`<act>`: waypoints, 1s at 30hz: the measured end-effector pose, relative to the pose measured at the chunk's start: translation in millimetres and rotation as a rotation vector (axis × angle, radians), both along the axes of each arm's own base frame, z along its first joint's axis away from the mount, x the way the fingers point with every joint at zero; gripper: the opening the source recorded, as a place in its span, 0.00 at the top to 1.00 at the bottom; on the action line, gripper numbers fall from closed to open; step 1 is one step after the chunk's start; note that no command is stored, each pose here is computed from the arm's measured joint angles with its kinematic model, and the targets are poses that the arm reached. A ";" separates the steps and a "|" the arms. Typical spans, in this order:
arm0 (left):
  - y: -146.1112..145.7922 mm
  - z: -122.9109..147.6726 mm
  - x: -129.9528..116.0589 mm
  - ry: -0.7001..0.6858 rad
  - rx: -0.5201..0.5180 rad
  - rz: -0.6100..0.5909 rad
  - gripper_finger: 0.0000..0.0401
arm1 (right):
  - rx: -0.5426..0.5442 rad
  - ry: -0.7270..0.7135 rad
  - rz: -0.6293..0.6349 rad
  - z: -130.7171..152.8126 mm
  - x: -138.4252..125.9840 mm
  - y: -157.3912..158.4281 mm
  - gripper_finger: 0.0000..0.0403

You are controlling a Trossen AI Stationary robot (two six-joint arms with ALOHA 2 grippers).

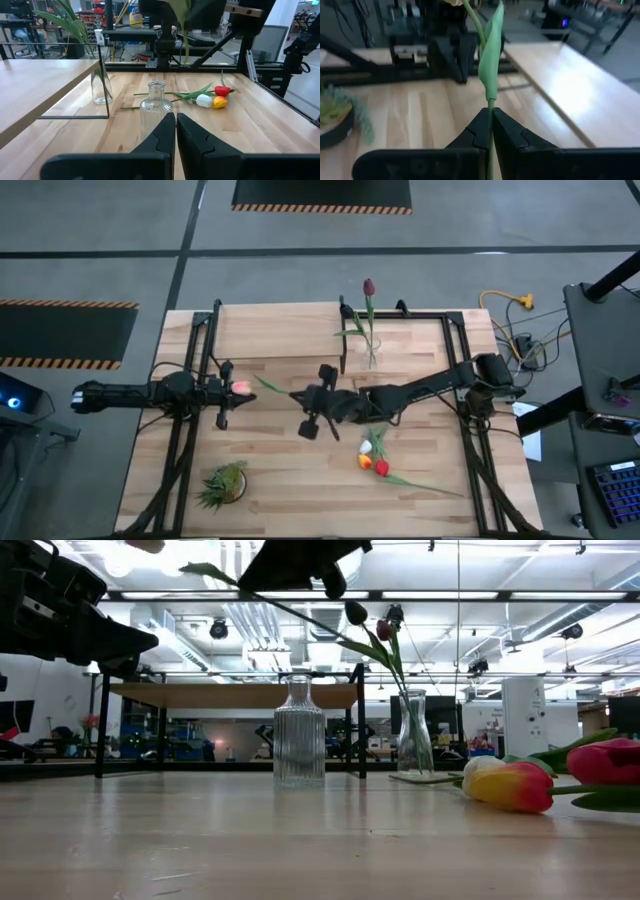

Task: Pick and place flowers into a vace then onto a shelf
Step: Put the pink tulip into the bottom transparent vase

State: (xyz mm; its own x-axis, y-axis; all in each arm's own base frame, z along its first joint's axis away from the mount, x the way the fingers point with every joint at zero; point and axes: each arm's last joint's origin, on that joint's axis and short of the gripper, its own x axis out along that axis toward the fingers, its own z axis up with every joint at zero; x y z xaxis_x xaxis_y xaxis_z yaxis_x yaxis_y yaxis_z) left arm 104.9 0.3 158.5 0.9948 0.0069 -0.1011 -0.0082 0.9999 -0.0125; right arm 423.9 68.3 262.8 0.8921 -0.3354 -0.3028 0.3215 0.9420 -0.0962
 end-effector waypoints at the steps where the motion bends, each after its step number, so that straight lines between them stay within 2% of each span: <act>1: 0.0 -0.1 0.0 0.000 0.000 0.000 1.00 | -0.007 -0.030 0.001 0.2 0.4 -2.6 0.98; 8: 0.0 0.0 0.0 0.000 0.000 0.000 1.00 | -0.042 -0.232 0.111 -2.0 -1.8 -11.2 0.98; 13: 0.0 0.0 0.0 0.000 0.000 0.000 1.00 | -0.063 -0.334 0.114 -6.3 -6.5 -19.5 0.98; 19: 0.0 0.0 0.0 0.000 0.000 0.000 1.00 | -0.078 -0.530 0.122 -16.4 -22.8 -28.2 0.98; 24: 0.0 0.0 0.0 0.000 0.000 0.000 1.00 | -0.049 -0.574 0.104 -35.7 -37.8 -40.8 0.98; 30: 0.0 0.0 0.0 0.000 0.000 0.000 1.00 | -0.021 -0.572 0.087 -43.1 -41.5 -54.0 0.98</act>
